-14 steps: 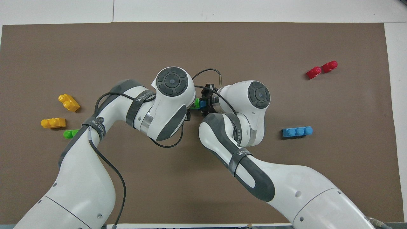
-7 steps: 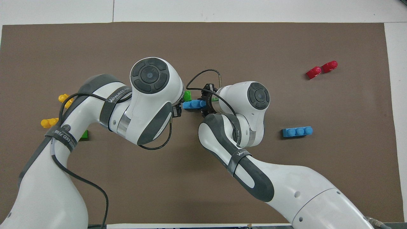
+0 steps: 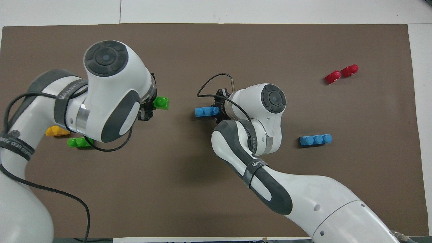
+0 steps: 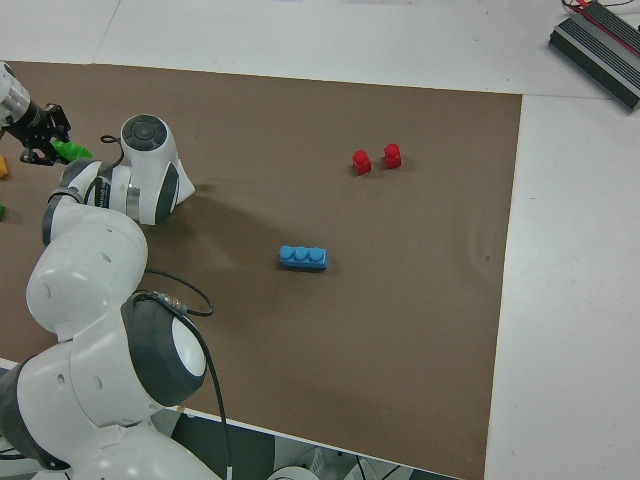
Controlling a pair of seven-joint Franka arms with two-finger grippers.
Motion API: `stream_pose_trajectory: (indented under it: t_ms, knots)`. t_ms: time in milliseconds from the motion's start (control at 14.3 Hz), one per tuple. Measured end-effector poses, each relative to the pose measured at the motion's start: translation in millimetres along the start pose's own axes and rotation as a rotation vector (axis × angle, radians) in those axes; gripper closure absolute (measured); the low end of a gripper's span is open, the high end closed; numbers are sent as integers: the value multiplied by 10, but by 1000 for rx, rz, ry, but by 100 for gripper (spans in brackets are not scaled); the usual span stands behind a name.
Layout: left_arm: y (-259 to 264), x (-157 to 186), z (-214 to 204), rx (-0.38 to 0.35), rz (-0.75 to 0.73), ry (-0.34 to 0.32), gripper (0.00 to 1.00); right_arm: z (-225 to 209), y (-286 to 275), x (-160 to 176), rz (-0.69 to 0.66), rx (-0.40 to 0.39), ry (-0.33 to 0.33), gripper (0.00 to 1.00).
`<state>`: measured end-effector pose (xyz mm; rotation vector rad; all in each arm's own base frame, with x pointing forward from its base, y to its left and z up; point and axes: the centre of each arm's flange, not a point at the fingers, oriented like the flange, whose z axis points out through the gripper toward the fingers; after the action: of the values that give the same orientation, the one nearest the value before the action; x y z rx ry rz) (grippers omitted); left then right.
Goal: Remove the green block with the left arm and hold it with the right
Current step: 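Pull the green brick off with the left gripper while the right gripper holds blue, then lower the green brick with the left gripper while the right gripper carries blue away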
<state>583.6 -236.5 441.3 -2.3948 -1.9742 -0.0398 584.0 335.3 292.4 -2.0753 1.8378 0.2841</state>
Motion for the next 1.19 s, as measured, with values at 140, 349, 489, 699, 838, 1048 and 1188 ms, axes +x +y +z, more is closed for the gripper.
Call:
stream_pose_trajectory:
  t_ms: [140, 349, 489, 699, 838, 1048, 1188]
  knots:
    - [45, 563, 99, 23, 105, 0, 66, -228, -88, 121, -74, -23, 15, 65]
    - [-40, 1210, 353, 41, 255, -7, 66, -878, -332, 523, -134, -53, -8, 65]
    - [-166, 1507, 582, 15, 316, -6, 66, -1397, -535, 825, -153, -77, -35, 65]
    - [-317, 1765, 799, 3, 423, -7, 66, -1978, -717, 1505, -179, -89, -59, 65]
    - [-341, 1824, 875, -20, 452, -2, 66, -2083, -738, 1893, -201, -77, -58, 65]
    - [-402, 1779, 1043, -43, 498, 2, 66, -1976, -739, 2173, -202, -91, -58, 65]
    - [-445, 1762, 1125, -40, 527, 0, 66, -1815, -741, 2287, -216, -98, -54, 65]
